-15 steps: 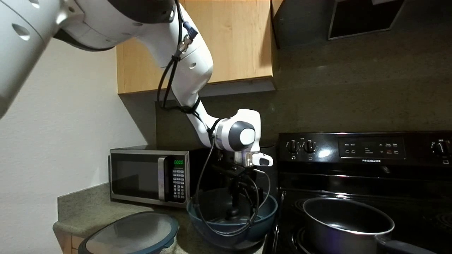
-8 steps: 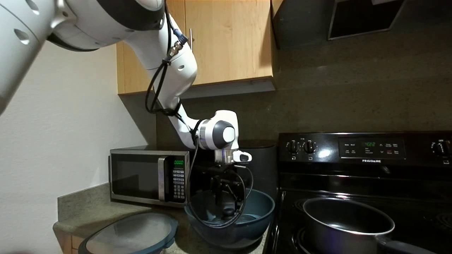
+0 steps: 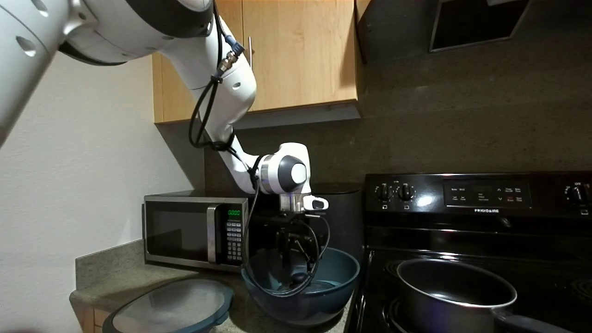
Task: Remove the lid from the bowl, put it on the pot, remove it from the pot and return it back to the bowl
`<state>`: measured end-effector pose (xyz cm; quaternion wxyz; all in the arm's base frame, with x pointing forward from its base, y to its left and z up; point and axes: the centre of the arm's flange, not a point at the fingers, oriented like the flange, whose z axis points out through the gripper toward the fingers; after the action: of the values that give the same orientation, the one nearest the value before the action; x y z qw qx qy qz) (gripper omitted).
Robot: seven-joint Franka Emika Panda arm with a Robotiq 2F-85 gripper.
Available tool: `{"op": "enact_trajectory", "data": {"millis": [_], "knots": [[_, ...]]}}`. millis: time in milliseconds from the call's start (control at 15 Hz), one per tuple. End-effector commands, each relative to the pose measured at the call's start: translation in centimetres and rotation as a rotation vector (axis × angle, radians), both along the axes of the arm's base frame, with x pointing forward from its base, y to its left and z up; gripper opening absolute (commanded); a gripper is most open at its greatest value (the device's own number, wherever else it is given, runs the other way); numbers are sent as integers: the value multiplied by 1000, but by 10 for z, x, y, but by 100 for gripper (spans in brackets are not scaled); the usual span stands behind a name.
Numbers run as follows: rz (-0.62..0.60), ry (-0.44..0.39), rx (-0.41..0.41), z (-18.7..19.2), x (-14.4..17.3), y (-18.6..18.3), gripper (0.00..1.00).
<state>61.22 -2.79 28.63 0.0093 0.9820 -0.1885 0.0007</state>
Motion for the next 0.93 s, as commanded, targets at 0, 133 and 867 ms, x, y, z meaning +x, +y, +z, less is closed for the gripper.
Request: {"op": "enact_trajectory", "data": {"millis": [0,133,867], "knots": [[-59,34,68,-2,-1,-14,100],[-88,35,87,-2,-2,-19,77],[-148,31,145,2,6,-29,8]]}}
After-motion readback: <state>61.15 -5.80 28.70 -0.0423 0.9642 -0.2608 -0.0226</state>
